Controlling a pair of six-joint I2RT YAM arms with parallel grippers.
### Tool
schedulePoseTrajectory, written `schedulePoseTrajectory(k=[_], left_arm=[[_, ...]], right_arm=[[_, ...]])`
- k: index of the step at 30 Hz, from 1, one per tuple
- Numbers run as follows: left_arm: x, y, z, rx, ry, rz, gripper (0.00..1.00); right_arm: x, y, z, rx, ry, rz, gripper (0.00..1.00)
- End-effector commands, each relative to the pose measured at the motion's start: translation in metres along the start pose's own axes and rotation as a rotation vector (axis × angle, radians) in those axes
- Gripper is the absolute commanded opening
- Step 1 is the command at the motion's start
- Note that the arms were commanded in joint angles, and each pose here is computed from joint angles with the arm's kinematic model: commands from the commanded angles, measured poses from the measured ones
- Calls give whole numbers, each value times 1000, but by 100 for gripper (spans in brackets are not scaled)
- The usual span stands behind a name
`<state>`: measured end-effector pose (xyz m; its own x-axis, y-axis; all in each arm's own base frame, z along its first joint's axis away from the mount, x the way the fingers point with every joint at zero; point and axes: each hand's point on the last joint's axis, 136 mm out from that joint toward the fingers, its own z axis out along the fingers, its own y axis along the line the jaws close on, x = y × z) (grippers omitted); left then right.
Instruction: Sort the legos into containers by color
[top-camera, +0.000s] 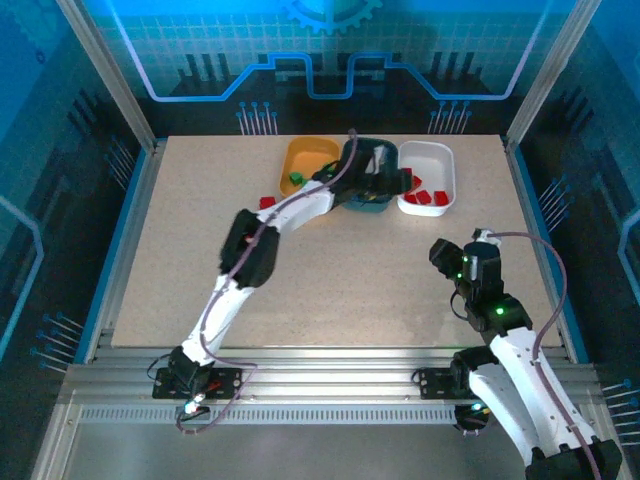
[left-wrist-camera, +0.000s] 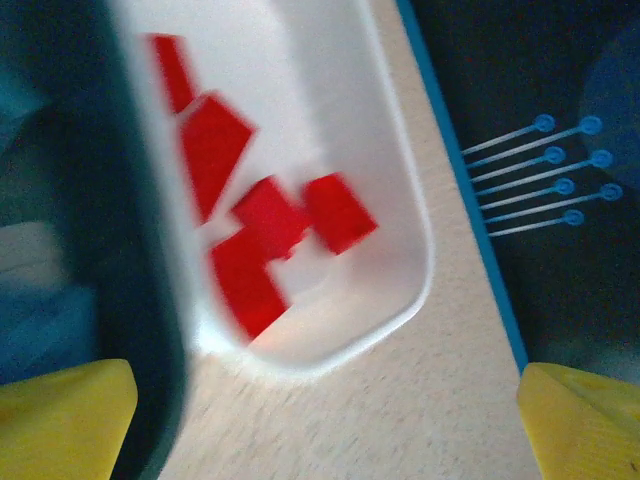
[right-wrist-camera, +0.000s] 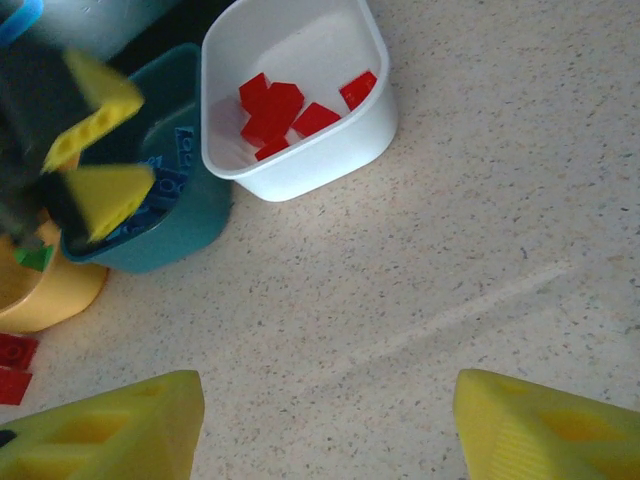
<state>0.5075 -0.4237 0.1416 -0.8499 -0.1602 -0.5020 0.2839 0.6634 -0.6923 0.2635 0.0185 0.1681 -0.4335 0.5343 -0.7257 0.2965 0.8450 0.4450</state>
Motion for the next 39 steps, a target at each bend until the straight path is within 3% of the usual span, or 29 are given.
schedulePoseTrajectory(k=[1,3,7,10,13,16,20,22,28,35,39], left_arm=[[-71,-7,-120,-81,-352,53,99],[-62,30,-163,-147,-380,-8,99],[-16,148,-235,-418,-268,-310,98],[29,217,-283,-598,-253,-501,88],[64,258,-315,-686,-260,-652,77],[82,274,-320,-690,-253,-766,67],[86,278,-309,-687,-230,-901,65],[84,281,-305,-702,-219,-981,72],[81,287,-298,-796,-221,-1184,78],[92,287,-272,-844,-128,-1365,78],[96,291,-273,-855,-194,-1403,77]], right_arm=[[4,3,5,-28,15,-8,68],[7,7,8,-43,25,-17,67],[11,18,9,-71,32,-55,67],[14,26,9,-89,33,-82,67],[15,28,10,-92,35,-97,67],[15,29,11,-95,35,-102,67],[16,30,12,-91,39,-111,67],[16,31,12,-93,39,-117,67],[15,31,10,-92,31,-121,67],[11,30,6,-91,20,-123,68],[10,31,4,-97,12,-121,68]])
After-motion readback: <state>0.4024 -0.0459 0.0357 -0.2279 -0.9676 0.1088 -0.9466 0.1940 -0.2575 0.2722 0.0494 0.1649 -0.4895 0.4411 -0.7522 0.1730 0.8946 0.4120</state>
